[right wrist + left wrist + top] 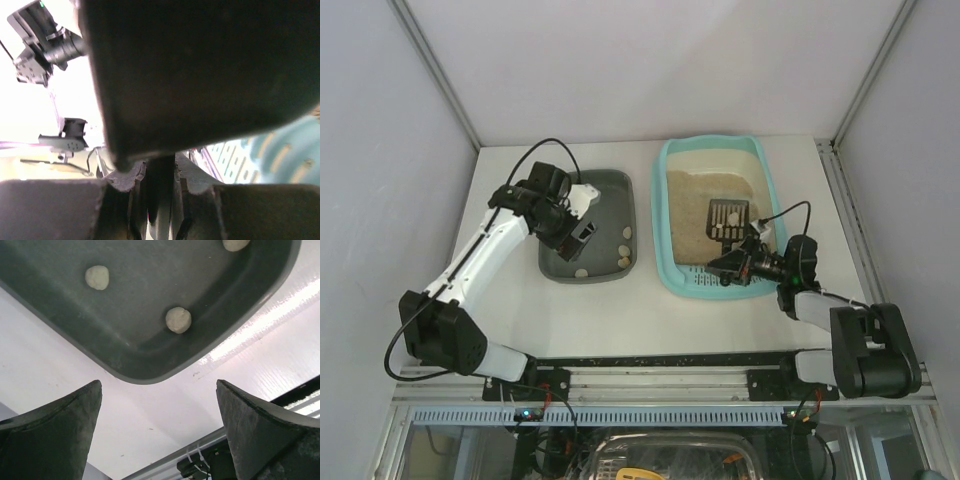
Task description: Clean the litter box
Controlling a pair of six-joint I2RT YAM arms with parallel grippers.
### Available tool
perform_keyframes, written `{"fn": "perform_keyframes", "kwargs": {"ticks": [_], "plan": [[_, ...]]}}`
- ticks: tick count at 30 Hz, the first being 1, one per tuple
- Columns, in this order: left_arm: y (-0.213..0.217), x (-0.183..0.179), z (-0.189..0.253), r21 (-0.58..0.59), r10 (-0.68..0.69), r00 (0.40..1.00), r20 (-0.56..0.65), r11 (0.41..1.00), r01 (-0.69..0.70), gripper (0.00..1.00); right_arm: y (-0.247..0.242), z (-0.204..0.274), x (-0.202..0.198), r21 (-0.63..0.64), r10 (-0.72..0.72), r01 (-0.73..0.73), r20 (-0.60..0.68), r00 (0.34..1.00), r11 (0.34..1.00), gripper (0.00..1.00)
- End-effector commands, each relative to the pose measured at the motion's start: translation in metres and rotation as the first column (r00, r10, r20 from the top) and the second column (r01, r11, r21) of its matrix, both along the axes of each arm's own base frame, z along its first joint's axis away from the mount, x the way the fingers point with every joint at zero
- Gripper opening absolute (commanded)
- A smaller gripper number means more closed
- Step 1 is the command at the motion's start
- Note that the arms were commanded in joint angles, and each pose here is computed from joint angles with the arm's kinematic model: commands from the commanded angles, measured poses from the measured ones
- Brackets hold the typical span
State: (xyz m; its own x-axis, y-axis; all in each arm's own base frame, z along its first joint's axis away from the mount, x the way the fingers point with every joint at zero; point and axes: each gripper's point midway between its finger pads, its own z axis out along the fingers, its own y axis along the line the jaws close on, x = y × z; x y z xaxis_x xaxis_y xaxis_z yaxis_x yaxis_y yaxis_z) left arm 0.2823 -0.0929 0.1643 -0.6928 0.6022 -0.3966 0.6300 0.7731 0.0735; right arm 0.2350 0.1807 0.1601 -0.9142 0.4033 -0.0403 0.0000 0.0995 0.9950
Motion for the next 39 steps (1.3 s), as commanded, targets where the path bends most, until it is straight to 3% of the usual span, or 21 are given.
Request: {"fn": "perform_keyframes", "kwargs": {"ticks": [1,5,13,21,30,35,39], "plan": [[0.003,0.015,0.025,0.006,-0.025,0.993,0.119,1.000,0.025,1.00,0.019,0.017,-0.012,0.009,0.085,-0.086,0.104,0.991,0.996,0.00],[0.002,0.014,0.029,0.021,-0.023,0.990,0.141,1.000,0.021,1.00,0.013,0.027,-0.008,0.056,0.054,-0.060,0.114,0.992,0.997,0.00],[0.030,-0.011,0.014,0.233,-0.099,0.977,0.189,0.971,0.054,1.00,0.022,0.017,-0.045,-0.009,0.135,-0.135,0.139,0.981,0.991,0.00],[0.036,-0.027,0.024,0.221,-0.082,0.974,0.213,0.975,0.034,1.00,0.027,0.027,-0.062,-0.037,0.164,-0.160,0.205,0.965,0.986,0.00],[0.041,-0.019,0.017,0.253,-0.071,0.972,0.224,0.967,0.012,1.00,0.036,0.056,-0.074,-0.032,0.175,-0.178,0.420,0.891,0.984,0.00],[0.038,-0.013,0.002,0.261,-0.066,0.977,0.201,0.965,0.011,1.00,0.042,0.048,-0.065,-0.237,0.228,-0.115,0.535,0.814,0.965,0.00],[0.022,0.000,0.002,0.200,-0.065,0.978,0.200,0.979,0.024,1.00,0.040,0.044,-0.049,-0.296,0.258,-0.117,0.500,0.827,0.948,0.00]]}}
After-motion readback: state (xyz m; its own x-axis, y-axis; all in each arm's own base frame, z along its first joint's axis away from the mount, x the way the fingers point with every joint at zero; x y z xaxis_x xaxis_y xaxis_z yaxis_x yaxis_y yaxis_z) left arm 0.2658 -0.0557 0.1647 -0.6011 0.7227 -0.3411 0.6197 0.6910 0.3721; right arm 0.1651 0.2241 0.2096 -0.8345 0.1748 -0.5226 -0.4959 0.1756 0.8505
